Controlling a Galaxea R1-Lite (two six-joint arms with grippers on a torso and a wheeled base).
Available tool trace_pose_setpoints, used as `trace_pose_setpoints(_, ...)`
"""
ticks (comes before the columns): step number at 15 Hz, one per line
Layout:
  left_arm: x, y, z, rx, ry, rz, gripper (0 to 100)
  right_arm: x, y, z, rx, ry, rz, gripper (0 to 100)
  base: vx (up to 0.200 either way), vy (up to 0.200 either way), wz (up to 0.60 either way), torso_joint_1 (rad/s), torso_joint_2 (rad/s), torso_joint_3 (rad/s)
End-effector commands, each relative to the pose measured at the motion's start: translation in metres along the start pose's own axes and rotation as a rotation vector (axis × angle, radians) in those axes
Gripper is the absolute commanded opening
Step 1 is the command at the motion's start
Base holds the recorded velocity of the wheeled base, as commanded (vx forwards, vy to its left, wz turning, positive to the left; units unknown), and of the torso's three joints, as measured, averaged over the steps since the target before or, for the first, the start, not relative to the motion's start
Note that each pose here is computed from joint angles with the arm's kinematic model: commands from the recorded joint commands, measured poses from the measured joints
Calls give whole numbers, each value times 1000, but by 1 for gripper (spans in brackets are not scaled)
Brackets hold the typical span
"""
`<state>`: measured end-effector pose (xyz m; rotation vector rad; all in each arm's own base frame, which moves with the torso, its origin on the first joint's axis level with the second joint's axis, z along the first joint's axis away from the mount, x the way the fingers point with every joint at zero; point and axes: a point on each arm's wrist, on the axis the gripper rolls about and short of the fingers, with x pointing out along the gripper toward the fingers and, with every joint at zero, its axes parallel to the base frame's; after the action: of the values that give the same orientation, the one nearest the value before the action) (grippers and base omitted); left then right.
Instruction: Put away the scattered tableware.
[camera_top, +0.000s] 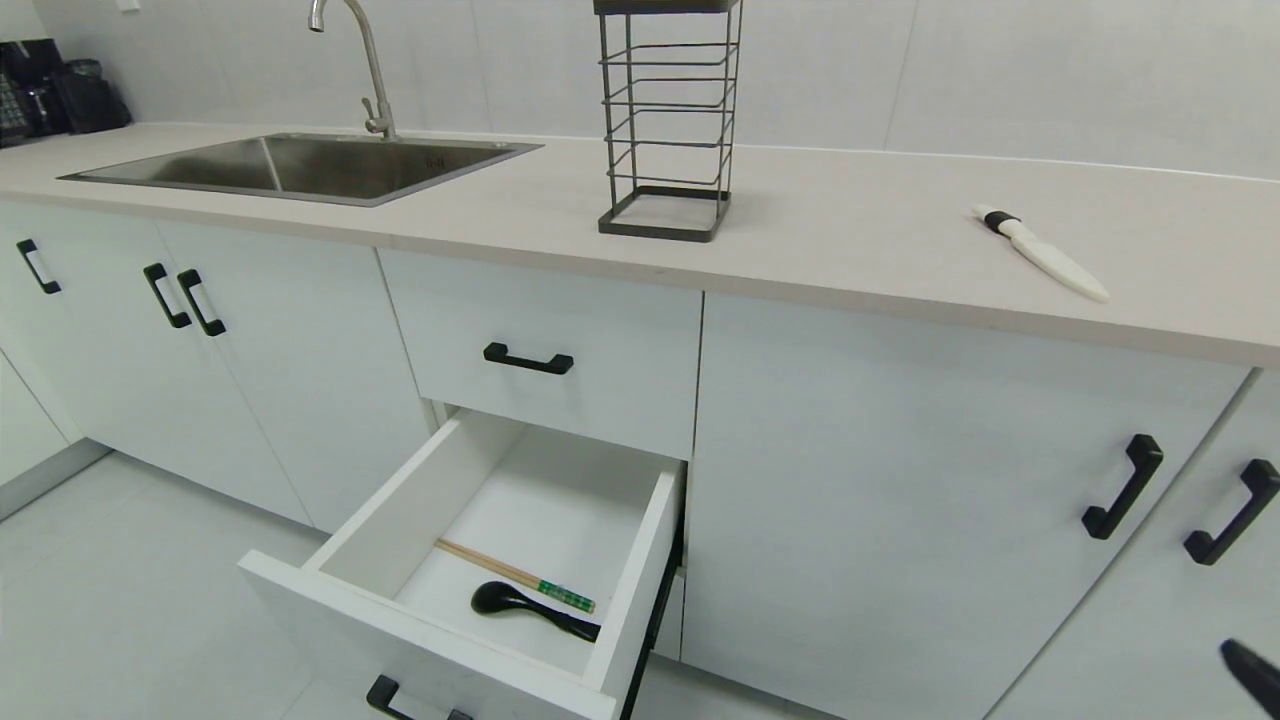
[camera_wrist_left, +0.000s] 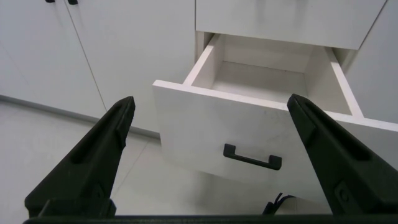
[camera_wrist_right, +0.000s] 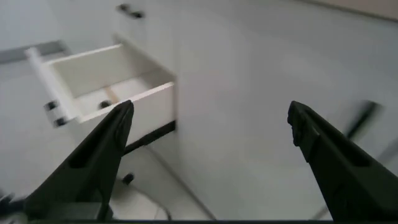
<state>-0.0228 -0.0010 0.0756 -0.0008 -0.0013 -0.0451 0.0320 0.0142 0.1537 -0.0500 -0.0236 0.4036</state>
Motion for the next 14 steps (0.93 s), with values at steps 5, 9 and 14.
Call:
trace_pose_setpoints(5,0,0,0,6,-2,-1,100,-44,7,-41,-36,-120,-293,100,0,0,0,0,0,0)
trace_pose_setpoints(9,0,0,0,2,-2,-1,100,-56,14,-77,18,31,-343,100,0,0,0,0,0,0)
trace_pose_setpoints(14,-11,0,45,11,-313,8,100,-57,13,-77,69,26,-395,100,0,0,0,0,0,0)
